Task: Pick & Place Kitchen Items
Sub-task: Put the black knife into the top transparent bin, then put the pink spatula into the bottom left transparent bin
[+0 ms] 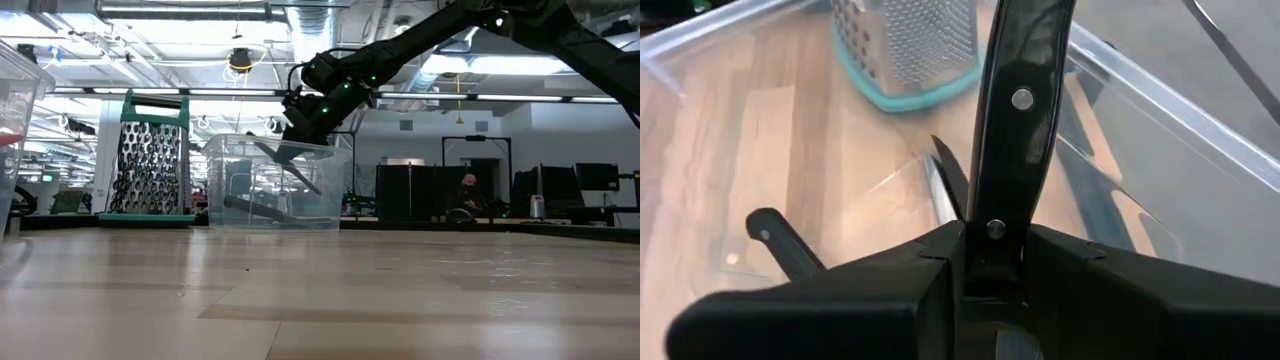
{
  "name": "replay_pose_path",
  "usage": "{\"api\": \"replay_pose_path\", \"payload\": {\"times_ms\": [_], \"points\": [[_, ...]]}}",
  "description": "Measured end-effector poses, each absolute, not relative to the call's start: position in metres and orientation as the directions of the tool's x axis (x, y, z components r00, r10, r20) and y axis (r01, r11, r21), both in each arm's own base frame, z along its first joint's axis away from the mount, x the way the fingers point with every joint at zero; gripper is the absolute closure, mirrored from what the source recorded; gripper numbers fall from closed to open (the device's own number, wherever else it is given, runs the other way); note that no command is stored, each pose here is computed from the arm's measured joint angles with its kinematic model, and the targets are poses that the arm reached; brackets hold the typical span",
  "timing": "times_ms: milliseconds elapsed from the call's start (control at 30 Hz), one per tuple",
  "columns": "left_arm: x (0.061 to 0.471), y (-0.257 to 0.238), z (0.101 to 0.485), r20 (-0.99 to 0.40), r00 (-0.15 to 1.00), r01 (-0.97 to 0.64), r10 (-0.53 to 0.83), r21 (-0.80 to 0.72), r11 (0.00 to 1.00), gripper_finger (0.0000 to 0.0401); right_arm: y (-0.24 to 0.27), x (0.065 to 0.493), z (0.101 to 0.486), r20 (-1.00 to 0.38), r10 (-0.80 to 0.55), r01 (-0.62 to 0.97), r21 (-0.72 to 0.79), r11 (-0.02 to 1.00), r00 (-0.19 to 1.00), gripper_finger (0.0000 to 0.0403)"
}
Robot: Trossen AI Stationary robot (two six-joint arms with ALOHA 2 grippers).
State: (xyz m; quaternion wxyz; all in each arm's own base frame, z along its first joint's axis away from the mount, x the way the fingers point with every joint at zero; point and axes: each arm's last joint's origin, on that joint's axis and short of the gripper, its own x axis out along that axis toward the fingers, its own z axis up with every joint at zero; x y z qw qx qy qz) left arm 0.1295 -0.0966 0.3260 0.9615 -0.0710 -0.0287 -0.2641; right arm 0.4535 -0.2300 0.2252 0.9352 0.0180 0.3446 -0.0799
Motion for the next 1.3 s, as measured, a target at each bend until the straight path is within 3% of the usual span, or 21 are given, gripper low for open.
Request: {"api": "replay_pose_path", "payload": {"times_ms": [500,867,967,1067,1167,1300], "points": [[0.130,-0.097,0.326,0.093,0.859,0.512,-0.503,-0.121,0.851,0.0270,-0.229,0.452,0.224,-0.666,-0.154,0.178,-0.031,0.983,0.730,0.0328],[0.130,-0.097,0.326,0.093,0.859,0.512,-0.503,-0.121,0.851,0.0270,-0.227,0.454,0.228,-0.663,-0.149,0.202,0.004,0.979,0.734,0.0220],[0.130,-0.097,0.326,0.093,0.859,0.512,-0.503,-0.121,0.851,0.0270,-0.220,0.454,0.255,-0.672,-0.121,0.196,0.037,0.980,0.731,0.0176],[0.130,-0.097,0.326,0.093,0.859,0.512,-0.503,-0.121,0.851,0.0270,-0.205,0.443,0.312,-0.665,-0.091,0.185,0.073,0.980,0.742,0.0145],[0.130,-0.097,0.326,0.094,0.859,0.512,-0.503,-0.122,0.851,0.0270,-0.179,0.422,0.370,-0.679,-0.107,0.268,0.137,0.954,0.726,0.0139],[0.130,-0.097,0.326,0.096,0.859,0.512,-0.503,-0.122,0.850,0.0270,-0.129,0.390,0.397,-0.764,-0.132,0.460,0.232,0.857,0.632,0.0142]]}}
